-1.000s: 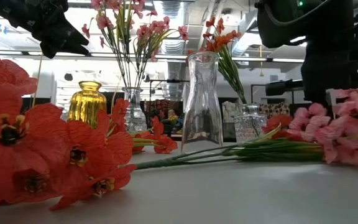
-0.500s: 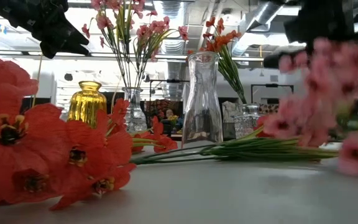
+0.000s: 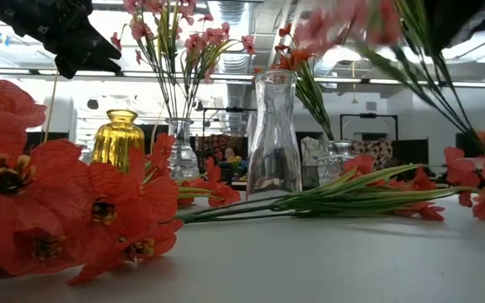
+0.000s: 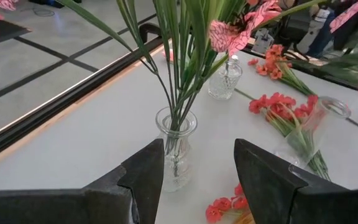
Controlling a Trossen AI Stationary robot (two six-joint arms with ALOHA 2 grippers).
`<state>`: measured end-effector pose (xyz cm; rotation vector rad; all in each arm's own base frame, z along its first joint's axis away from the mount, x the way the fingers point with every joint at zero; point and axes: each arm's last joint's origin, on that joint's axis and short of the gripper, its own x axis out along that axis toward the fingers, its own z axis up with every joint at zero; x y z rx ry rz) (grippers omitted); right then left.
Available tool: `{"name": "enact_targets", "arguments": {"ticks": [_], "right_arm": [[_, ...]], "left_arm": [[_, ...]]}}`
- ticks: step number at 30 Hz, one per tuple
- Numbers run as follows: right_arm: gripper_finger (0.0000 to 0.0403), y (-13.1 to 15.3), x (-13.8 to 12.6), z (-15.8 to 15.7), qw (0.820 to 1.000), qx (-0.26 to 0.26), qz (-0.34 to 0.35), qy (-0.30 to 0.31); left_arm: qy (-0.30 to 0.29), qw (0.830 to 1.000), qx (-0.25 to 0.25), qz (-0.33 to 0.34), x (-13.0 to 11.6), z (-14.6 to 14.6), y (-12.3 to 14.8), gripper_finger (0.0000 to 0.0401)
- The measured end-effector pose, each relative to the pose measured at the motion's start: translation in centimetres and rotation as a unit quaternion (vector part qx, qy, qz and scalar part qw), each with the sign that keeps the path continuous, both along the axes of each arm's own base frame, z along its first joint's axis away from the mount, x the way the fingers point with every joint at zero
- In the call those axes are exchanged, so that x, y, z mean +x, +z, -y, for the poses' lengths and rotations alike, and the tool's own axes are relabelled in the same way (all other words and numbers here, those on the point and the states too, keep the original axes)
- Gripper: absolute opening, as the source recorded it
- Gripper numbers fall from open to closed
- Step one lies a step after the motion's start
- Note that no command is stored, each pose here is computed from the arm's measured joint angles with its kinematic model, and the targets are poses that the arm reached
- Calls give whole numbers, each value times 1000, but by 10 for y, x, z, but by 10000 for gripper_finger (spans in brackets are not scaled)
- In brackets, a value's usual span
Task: Sort flowers into vase by color
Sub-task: Put the pink flowers into the top left transparent vase
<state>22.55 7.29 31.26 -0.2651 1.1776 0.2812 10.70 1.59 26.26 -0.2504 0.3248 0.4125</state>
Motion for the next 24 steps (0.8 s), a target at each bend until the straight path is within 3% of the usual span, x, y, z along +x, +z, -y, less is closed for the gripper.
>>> {"name": "enact_targets", "arguments": {"ticks": [4,9,19,24], "right_arm": [[32,20,-6,4,996,1,90,-16],[30,44,-8,9,978,23,205,-35],[33,84,4,18,910,81,400,-64],[34,93,14,24,884,61,460,-54]], "left_arm": [[-2,1000,0,13,1,0,2,183],[-24,999,-3,38,3,1,7,183],[-67,994,-10,89,9,3,16,183],[-82,994,-4,75,17,3,14,183]]}}
